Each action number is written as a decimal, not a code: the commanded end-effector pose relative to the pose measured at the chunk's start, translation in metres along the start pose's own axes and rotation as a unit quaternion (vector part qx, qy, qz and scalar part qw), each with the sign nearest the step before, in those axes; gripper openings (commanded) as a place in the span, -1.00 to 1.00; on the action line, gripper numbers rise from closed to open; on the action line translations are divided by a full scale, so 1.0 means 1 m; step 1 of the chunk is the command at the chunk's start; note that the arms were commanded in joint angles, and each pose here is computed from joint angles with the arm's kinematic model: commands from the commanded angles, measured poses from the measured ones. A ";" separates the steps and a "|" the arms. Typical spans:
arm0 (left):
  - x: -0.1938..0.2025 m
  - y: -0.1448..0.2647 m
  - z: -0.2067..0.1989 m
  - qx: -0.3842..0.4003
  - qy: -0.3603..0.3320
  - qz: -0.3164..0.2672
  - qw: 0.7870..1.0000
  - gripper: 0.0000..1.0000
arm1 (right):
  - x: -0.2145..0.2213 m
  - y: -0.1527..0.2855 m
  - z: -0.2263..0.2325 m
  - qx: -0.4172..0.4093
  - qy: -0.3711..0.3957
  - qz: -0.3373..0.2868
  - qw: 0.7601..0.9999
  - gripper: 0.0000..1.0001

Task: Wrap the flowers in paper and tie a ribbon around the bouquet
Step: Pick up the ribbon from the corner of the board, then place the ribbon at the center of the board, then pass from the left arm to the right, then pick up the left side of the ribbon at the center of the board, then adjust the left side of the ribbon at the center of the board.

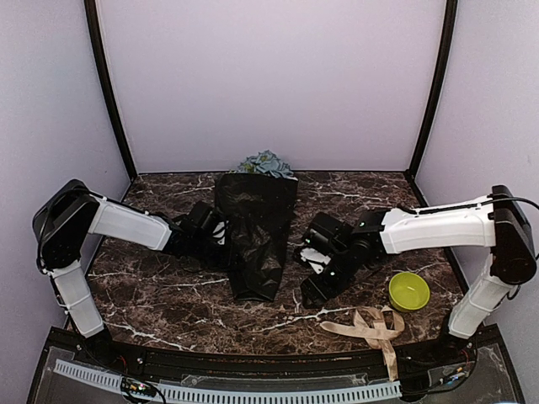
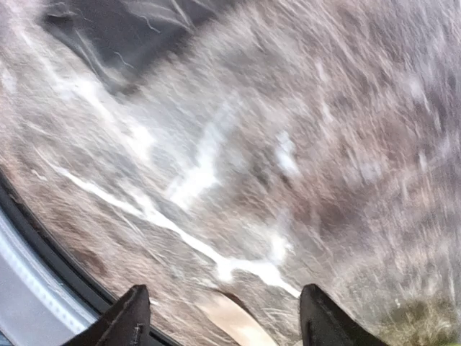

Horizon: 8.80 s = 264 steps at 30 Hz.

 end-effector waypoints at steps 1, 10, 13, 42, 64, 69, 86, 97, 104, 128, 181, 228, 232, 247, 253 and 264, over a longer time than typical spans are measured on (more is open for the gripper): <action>0.023 -0.005 0.027 -0.033 0.016 0.034 0.999 -0.44 | 0.044 0.003 -0.023 0.061 -0.019 0.077 0.995 0.49; 0.023 -0.005 0.030 -0.031 0.021 0.035 0.999 -0.44 | 0.072 -0.026 -0.004 0.051 0.030 0.147 0.987 0.56; 0.023 -0.005 0.031 -0.031 0.022 0.036 0.999 -0.44 | 0.078 -0.035 -0.010 0.066 0.035 0.163 0.984 0.50; 0.024 -0.005 0.034 -0.030 0.028 0.037 0.998 -0.44 | -0.134 0.492 -0.164 0.441 -0.111 -0.483 0.748 -1.00; 0.024 -0.008 0.036 -0.030 0.030 0.040 0.998 -0.44 | -0.152 0.207 0.081 -0.080 0.264 -0.373 0.886 -1.00; 0.025 -0.008 0.037 -0.030 0.031 0.042 0.998 -0.44 | -0.128 0.092 0.135 -0.103 0.324 -0.224 0.913 -1.00; 0.025 -0.008 0.038 -0.031 0.034 0.043 0.998 -0.44 | -0.136 0.040 0.070 -0.059 0.163 -0.204 0.964 0.97; 0.025 -0.008 0.038 -0.030 0.034 0.043 0.998 -0.44 | -0.117 -0.015 -0.054 -0.178 -0.208 -0.207 0.939 0.46; 0.025 -0.008 0.038 -0.029 0.034 0.042 0.998 -0.44 | -0.114 -0.059 -0.055 -0.215 -0.238 -0.175 0.931 0.28; 0.026 -0.009 0.039 -0.030 0.035 0.044 0.998 -0.44 | -0.133 -0.070 -0.036 -0.294 -0.253 -0.207 0.898 -0.60; 0.167 0.023 -0.036 -0.089 -0.506 0.200 0.834 -0.52 | -0.149 -0.045 -0.032 -0.236 -0.216 -0.209 0.924 -1.00; 0.011 0.083 0.080 -0.005 0.098 0.026 0.995 -1.00 | -0.169 -0.010 -0.033 -0.232 -0.202 -0.230 0.923 -1.00; -0.041 0.091 0.094 0.005 0.137 -0.033 0.990 -1.00 | -0.165 -0.013 -0.034 -0.232 -0.205 -0.227 0.923 -1.00; -0.182 0.190 0.152 -0.075 0.171 -0.269 0.945 -1.00 | -0.146 -0.036 -0.038 -0.225 -0.220 -0.202 0.927 -1.00; -0.208 0.244 0.149 -0.093 0.145 -0.338 0.925 -1.00 | -0.140 -0.046 -0.040 -0.221 -0.223 -0.192 0.930 -1.00; -0.226 0.313 0.105 -0.088 0.045 -0.416 0.904 -1.00 | -0.135 -0.054 -0.041 -0.215 -0.224 -0.183 0.933 -1.00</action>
Point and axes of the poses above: each gripper's point midway between its finger pads, its own y axis back along the fingers, its own z axis along the line the jaws close on, x = y × z, the point moved 1 cm from there along y, back along the fingers, and after that the axes turned 11 degrees about y, right-handed, at the moved point
